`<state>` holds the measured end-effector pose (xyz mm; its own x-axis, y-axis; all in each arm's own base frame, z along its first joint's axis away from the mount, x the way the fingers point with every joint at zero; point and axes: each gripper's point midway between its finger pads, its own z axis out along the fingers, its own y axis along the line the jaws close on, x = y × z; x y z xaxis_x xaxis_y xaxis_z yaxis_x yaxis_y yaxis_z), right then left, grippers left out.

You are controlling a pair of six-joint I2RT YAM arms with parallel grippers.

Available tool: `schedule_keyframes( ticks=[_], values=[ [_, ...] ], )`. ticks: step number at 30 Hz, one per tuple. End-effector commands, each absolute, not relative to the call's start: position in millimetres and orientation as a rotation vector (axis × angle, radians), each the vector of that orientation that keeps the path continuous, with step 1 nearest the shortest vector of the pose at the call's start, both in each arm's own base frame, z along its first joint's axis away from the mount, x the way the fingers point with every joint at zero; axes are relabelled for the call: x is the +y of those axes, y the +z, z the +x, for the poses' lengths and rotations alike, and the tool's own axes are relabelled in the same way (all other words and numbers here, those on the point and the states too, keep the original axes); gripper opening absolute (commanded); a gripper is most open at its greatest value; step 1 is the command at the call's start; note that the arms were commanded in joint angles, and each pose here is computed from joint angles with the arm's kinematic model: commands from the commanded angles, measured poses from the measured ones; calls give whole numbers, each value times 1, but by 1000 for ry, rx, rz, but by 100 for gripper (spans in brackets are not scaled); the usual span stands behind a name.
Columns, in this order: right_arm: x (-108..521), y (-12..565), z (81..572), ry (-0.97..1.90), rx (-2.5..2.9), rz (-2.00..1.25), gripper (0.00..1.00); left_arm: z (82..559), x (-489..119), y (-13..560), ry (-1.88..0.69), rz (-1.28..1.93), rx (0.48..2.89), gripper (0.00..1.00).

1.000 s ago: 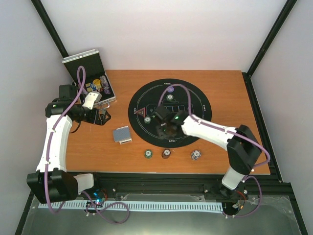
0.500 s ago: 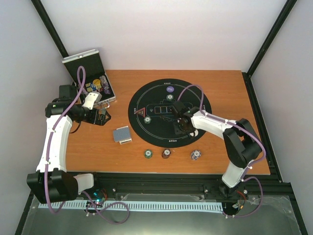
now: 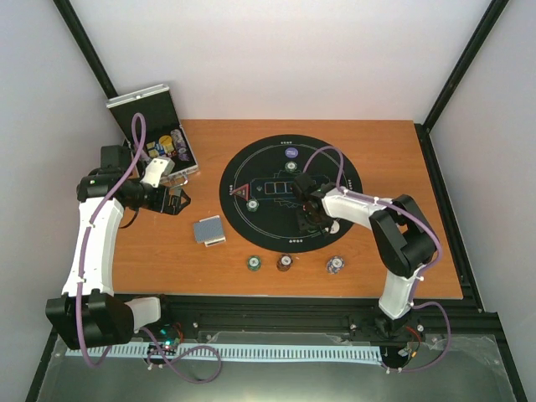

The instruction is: Distribute texas hold em gaming equipment

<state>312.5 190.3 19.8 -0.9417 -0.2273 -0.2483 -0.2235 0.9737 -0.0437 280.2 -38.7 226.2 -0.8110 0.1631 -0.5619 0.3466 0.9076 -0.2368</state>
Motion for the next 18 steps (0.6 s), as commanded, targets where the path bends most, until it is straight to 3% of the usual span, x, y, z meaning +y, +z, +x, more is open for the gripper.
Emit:
schedule_keyframes(
  ticks=[1,8,18],
  values=[
    [188,33,326,-48,2824,-304,59,275,-42,238,-466,382,2487,100],
    [206,78,315,17,2740,-297,65,277,-41,238,-463,376,2485,100],
    [273,101,220,164,2711,-449,70,281,-40,239,-449,372,2480,100]
  ],
)
